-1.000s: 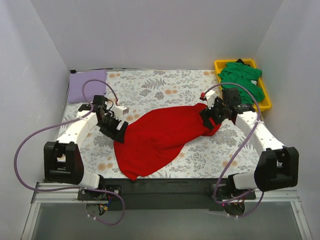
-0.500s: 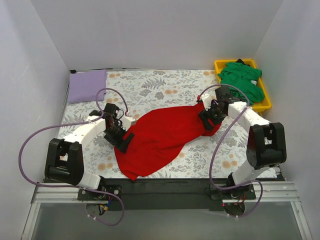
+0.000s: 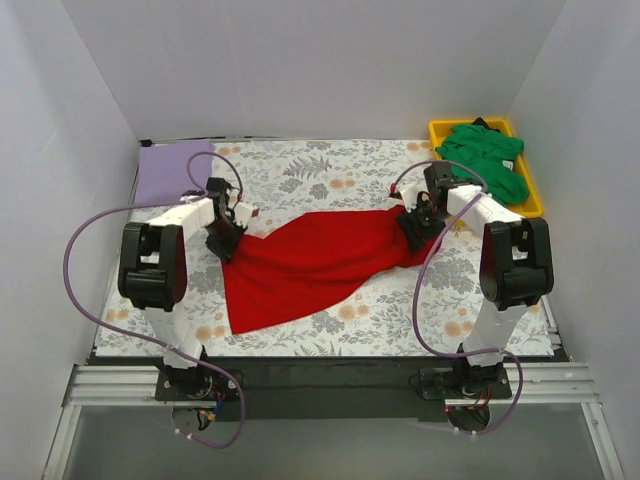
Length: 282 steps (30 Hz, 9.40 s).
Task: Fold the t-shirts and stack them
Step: Flatten the tshirt out
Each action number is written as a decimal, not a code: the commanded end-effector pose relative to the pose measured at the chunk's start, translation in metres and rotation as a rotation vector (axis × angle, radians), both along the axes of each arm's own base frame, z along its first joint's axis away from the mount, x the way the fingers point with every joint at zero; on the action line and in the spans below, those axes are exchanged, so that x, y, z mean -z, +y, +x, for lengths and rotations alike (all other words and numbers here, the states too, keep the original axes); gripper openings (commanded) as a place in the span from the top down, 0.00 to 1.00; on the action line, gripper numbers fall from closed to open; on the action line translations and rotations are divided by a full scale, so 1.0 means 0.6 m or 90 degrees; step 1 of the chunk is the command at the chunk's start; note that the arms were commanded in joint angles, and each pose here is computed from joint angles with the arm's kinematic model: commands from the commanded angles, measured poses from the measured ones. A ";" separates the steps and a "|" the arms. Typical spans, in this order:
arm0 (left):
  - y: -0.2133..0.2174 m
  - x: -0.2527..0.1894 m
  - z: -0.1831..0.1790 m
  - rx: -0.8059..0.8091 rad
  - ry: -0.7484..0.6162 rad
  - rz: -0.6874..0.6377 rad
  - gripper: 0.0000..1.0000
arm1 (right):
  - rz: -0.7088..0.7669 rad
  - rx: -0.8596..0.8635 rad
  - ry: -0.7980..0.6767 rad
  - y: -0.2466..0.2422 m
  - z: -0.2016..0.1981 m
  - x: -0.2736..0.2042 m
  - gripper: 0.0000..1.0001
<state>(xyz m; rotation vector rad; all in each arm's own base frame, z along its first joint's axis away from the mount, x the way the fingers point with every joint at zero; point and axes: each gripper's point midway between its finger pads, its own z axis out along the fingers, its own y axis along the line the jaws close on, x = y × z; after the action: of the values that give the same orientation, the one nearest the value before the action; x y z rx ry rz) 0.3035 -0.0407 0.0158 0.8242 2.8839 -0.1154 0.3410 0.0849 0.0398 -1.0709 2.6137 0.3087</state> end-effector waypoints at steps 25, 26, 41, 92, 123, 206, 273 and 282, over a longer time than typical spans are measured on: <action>-0.037 -0.083 -0.113 0.146 -0.066 -0.154 0.50 | 0.054 -0.051 -0.039 0.034 -0.054 -0.076 0.52; -0.040 -0.079 -0.113 0.151 -0.067 -0.152 0.49 | 0.046 -0.049 -0.026 0.034 -0.056 -0.062 0.53; -0.035 -0.026 -0.131 0.189 -0.064 -0.103 0.41 | -0.038 -0.095 -0.046 0.047 -0.049 0.025 0.46; 0.005 -0.119 -0.212 0.389 -0.163 -0.051 1.00 | -0.017 -0.315 -0.077 0.006 -0.222 -0.155 0.99; 0.037 -0.031 -0.015 0.029 -0.019 -0.173 0.99 | 0.007 -0.293 0.001 0.008 -0.220 -0.076 0.41; 0.051 -0.994 -0.206 -0.046 -1.277 -0.153 1.00 | 0.085 0.107 -1.365 -0.130 -0.393 -1.145 0.99; 0.022 -0.166 0.184 -0.070 -0.282 -0.292 0.61 | -0.035 -0.072 -0.299 0.052 0.206 -0.190 0.65; -0.041 -0.133 0.155 -0.037 -0.205 -0.312 0.64 | -0.029 -0.013 -0.109 0.012 0.136 -0.068 0.80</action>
<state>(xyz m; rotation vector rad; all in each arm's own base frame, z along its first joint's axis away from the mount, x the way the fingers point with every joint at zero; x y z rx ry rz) 0.4073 -0.0532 0.0980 0.5744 2.3969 -0.5516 0.4427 0.1070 0.0885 -1.1544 2.3599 0.0961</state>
